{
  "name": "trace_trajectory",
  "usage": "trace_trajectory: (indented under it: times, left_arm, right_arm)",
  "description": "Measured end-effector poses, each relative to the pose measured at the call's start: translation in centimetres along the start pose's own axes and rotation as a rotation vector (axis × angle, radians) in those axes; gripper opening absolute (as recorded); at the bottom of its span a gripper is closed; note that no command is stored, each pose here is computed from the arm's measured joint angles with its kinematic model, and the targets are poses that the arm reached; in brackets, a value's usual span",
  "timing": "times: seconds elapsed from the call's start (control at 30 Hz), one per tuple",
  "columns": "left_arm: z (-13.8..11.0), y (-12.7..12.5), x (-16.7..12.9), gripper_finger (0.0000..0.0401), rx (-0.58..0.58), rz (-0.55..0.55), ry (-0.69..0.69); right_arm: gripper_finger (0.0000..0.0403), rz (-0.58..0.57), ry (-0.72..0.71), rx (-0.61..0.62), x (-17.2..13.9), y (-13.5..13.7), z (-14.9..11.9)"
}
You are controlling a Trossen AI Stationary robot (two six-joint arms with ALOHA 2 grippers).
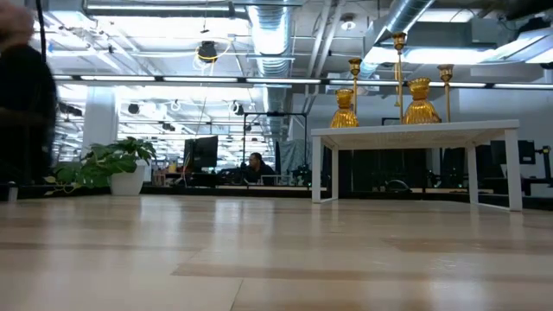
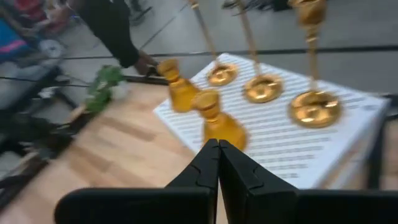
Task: Pick & Place candle stick holders
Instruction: Put the top yellow candle holder on the shelf aligned with the other yellow candle holder
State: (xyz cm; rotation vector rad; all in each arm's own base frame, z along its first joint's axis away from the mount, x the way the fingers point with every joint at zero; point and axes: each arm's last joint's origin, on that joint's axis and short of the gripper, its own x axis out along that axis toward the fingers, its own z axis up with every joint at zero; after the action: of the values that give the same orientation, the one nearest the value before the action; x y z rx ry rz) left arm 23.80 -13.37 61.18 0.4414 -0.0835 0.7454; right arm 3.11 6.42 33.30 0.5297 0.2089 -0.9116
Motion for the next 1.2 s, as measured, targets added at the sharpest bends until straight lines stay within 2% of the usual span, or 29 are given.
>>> trace_trajectory:
  times: [0.07, 0.17, 0.23, 0.33, 0.5, 0.57, 0.63, 0.77, 0.83, 0.9, 1.03, 1.1, 1.2]
  left_arm:
    - [0.1, 0.7, -0.4, 0.0004, 0.032, 0.01, 0.029]
    - [0.1, 2.0, -0.6, 0.0004, 0.08, 0.022, 0.052]
    - [0.2, 3.0, -0.6, 0.0004, 0.09, 0.029, 0.053]
    - [0.2, 4.6, -0.7, 0.0006, 0.068, 0.043, 0.051]
    - [0.4, 6.8, -1.0, 0.0004, 0.068, 0.045, 0.027]
    - [0.4, 7.8, -1.1, 0.0004, 0.056, 0.046, 0.011]
    - [0.4, 8.5, -1.2, 0.0006, 0.043, 0.048, 0.0]
    - [0.4, 9.3, -1.3, 0.0009, 0.051, 0.052, -0.001]
    - [0.4, 9.6, -1.4, 0.0008, 0.063, 0.053, -0.003]
    - [0.4, 9.7, -1.4, 0.0005, 0.079, 0.051, -0.011]
    - [0.5, 9.8, -1.4, 0.0006, 0.126, 0.046, -0.038]
    - [0.5, 9.8, -1.4, 0.0009, 0.137, 0.044, -0.047]
    - [0.5, 9.8, -1.4, 0.001, 0.139, 0.043, -0.05]
  right_arm:
    - [0.0, 0.054, 0.013, 0.034, 0.4, -0.1, -0.2]
    - [0.0, 0.21, -0.026, 0.037, 0.6, 0.2, 0.3]
    - [0.0, 0.341, -0.088, -0.006, 0.2, 1.0, 1.1]
    - [0.0, 0.439, -0.223, -0.132, -1.5, 3.2, 3.7]
    - [0.0, 0.379, -0.517, -0.445, -5.4, 9.2, 9.7]
    - [0.0, 0.371, -0.581, -0.515, -6.7, 11.5, 11.6]
    - [0.0, 0.365, -0.596, -0.525, -7.5, 12.6, 13.3]
    - [0.0, 0.332, -0.631, -0.435, -7.8, 12.7, 17.3]
    - [0.0, 0.33, -0.667, -0.454, -8.3, 14.0, 18.7]
    - [0.0, 0.33, -0.684, -0.481, -8.9, 15.4, 19.5]
    - [0.0, 0.253, -0.712, -0.515, -8.8, 17.5, 20.7]
    - [0.0, 0.262, -0.743, -0.611, -9.2, 18.9, 20.5]
    - [0.0, 0.283, -0.789, -0.758, -10.2, 21.3, 18.9]
